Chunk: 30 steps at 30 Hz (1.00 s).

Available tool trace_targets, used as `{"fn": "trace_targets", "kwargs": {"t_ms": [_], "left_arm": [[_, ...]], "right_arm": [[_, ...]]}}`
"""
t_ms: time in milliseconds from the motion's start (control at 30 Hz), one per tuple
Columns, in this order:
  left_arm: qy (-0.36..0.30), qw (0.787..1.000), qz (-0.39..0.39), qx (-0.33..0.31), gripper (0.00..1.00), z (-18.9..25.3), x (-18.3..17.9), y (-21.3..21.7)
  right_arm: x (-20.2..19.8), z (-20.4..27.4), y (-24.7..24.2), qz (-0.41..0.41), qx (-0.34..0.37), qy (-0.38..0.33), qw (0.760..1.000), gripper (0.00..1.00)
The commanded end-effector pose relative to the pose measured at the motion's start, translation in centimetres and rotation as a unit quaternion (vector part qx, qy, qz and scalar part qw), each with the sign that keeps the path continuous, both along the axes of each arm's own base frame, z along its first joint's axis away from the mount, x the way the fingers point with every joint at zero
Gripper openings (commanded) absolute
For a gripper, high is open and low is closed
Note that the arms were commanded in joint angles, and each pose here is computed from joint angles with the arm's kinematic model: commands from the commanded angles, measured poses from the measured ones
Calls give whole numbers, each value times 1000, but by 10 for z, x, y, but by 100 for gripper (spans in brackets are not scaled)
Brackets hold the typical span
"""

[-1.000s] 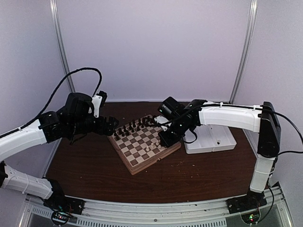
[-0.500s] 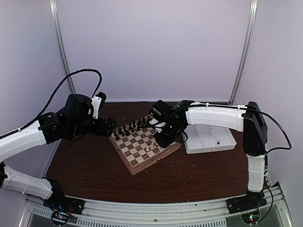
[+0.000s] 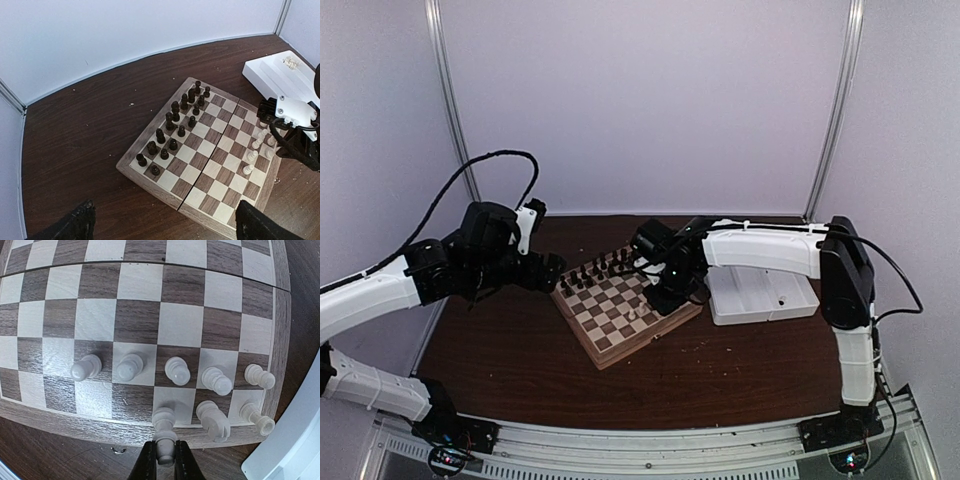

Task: Set up the chess pieces on the board
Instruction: Place the chess piece on the chessboard.

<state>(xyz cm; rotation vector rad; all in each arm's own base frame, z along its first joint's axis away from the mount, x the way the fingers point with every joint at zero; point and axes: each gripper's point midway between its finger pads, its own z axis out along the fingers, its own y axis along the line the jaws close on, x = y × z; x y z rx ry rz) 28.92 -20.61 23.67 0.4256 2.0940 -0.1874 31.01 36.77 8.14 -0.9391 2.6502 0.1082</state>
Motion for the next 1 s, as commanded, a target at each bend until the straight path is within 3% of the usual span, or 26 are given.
{"fn": "trace_targets", "kwargs": {"t_ms": [0,533,700,967], "left_arm": [[-1,1000,4,14,98,-6,3,2],[-2,1000,6,18,98,-6,5,1],[-3,1000,9,19,98,-7,5,2],[-4,1000,9,19,98,-6,5,3]], "right_arm": [[5,0,-1,0,-17,-15,1000,0],[9,-2,1,3,-22,-20,1000,3],[9,-1,2,4,-21,-21,1000,14],[10,10,9,6,1,-24,1000,21]]}}
